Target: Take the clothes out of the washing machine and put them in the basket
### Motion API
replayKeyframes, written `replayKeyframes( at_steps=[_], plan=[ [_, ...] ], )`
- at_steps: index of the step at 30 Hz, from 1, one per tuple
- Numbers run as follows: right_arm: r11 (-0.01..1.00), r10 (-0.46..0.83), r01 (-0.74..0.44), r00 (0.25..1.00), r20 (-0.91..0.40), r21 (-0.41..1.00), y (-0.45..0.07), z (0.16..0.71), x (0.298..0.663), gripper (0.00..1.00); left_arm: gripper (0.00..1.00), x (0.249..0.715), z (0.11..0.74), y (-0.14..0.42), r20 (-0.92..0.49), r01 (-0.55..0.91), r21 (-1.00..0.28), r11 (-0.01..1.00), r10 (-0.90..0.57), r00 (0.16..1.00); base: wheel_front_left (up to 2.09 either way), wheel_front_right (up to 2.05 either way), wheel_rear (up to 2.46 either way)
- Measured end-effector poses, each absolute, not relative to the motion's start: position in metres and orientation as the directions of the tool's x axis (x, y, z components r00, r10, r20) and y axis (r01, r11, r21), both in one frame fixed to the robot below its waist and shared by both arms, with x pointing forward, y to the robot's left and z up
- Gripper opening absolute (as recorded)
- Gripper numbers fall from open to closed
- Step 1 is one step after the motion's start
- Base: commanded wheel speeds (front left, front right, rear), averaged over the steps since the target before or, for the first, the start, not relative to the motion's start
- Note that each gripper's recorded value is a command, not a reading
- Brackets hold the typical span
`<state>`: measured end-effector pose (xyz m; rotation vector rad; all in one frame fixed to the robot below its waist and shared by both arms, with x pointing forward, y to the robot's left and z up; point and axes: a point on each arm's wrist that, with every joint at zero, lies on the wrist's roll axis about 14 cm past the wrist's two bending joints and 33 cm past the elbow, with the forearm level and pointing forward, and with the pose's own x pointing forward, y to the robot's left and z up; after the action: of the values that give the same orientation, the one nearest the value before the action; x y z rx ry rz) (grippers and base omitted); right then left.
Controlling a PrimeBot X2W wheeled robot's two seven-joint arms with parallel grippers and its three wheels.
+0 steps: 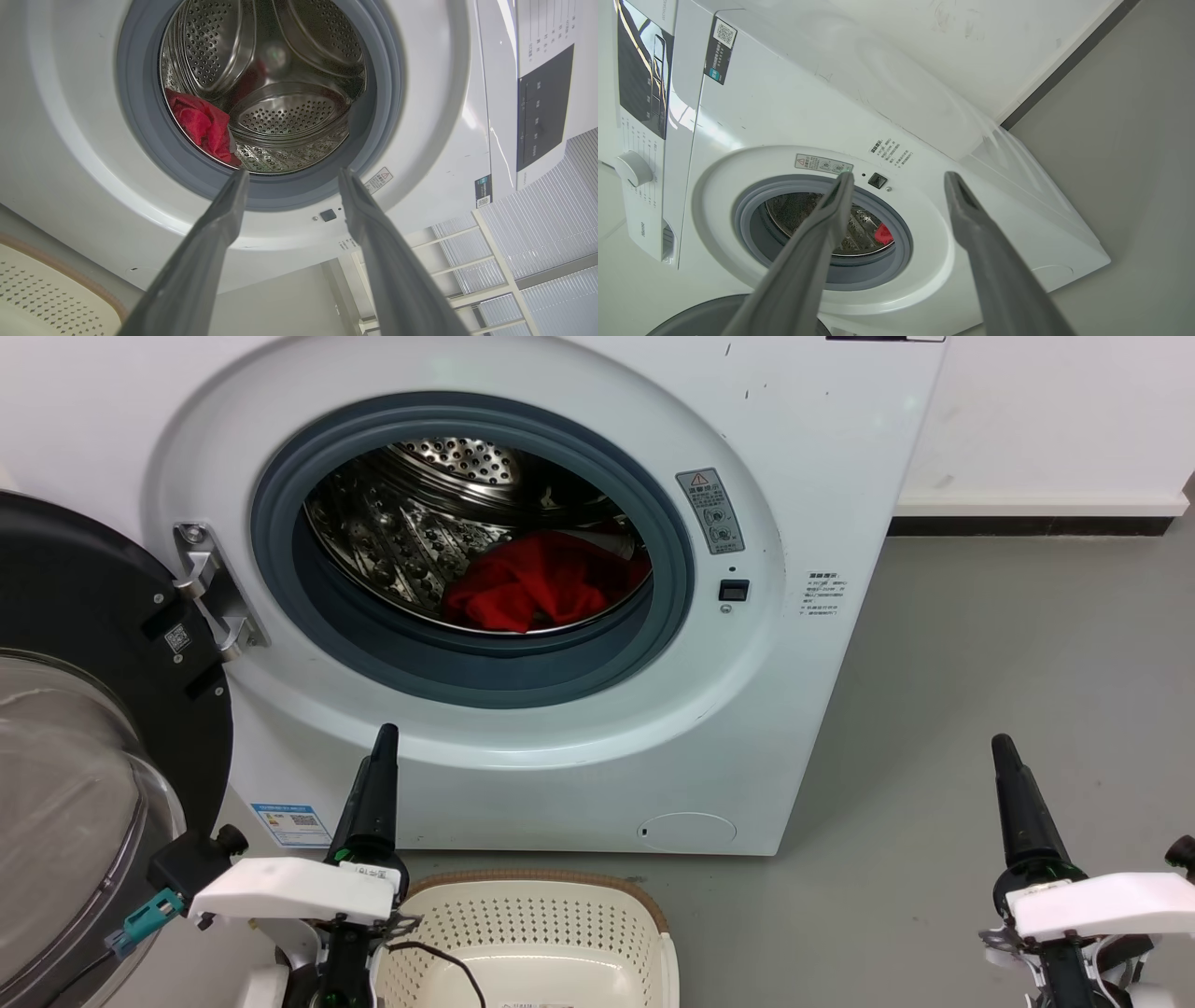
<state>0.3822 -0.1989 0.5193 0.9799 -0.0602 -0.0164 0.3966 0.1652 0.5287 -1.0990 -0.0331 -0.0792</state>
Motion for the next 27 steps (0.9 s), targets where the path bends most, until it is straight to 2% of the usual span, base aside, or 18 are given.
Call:
replayKeyframes(
  at_steps=[13,27],
  plan=[
    [0.750,-0.023,-0.035,0.997,0.079,0.661,-0.194,0.527,0.381,1.00,1.00,0.400,0.539,0.153,0.103,0.129,-0.764,0.632,-0.078,0.992,0.00,0.00,0.00],
    [0.883,-0.004,-0.046,0.995,0.105,0.466,-0.190,0.532,0.381,1.00,1.00,0.403,0.548,0.141,0.132,0.163,-0.604,0.780,-0.104,0.986,0.00,0.00,0.00]
  ],
)
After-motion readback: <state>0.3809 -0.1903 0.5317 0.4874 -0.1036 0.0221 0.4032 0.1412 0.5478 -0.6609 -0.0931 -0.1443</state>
